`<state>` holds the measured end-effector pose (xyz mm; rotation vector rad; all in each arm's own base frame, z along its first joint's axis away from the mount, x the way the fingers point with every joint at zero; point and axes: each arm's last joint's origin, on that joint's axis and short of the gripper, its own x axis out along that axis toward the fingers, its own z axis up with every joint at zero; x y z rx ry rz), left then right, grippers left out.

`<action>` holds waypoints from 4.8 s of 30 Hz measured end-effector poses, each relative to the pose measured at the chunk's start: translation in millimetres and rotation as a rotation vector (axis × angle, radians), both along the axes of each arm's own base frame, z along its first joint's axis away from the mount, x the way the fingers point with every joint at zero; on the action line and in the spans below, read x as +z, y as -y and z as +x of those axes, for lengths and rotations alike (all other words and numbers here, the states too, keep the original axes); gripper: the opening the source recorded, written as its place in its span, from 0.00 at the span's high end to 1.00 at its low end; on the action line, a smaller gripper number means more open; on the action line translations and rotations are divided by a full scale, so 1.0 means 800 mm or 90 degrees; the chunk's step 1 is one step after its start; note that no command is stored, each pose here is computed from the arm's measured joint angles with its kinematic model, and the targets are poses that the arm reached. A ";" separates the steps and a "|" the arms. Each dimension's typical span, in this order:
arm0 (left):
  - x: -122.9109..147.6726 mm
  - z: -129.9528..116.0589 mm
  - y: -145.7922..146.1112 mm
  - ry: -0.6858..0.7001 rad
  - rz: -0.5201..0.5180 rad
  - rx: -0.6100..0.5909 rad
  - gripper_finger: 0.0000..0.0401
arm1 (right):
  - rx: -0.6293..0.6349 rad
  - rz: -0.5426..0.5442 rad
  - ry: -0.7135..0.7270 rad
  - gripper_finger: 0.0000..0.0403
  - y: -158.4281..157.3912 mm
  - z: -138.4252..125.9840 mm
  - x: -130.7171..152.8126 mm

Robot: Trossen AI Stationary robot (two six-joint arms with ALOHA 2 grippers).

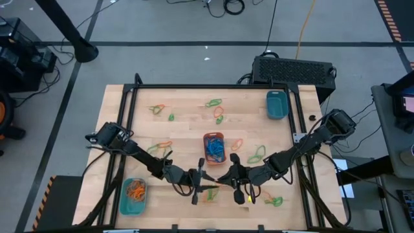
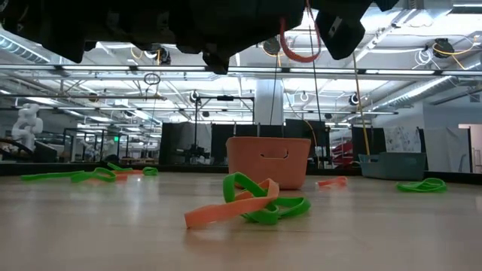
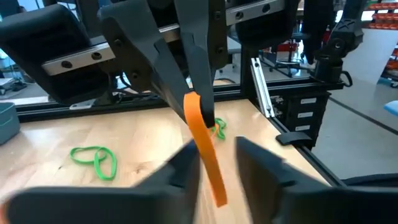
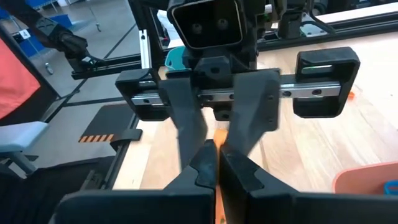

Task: Sort rubber bands into baskets
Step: Put the orange rubber band into the green bin

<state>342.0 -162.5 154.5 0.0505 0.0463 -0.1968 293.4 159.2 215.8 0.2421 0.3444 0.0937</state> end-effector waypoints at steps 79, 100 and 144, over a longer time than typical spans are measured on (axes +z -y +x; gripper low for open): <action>0.092 -0.230 -0.023 -0.669 -0.010 0.234 0.76 | 0.101 -0.090 -0.019 0.54 0.008 -0.001 0.000; 0.018 -0.187 -0.215 -0.822 -0.031 0.370 0.76 | 0.075 -0.105 -0.085 0.54 0.019 -0.001 -0.011; 0.011 -0.156 -0.217 -0.736 0.107 0.421 1.00 | 0.029 -0.123 -0.083 0.54 0.027 0.002 -0.012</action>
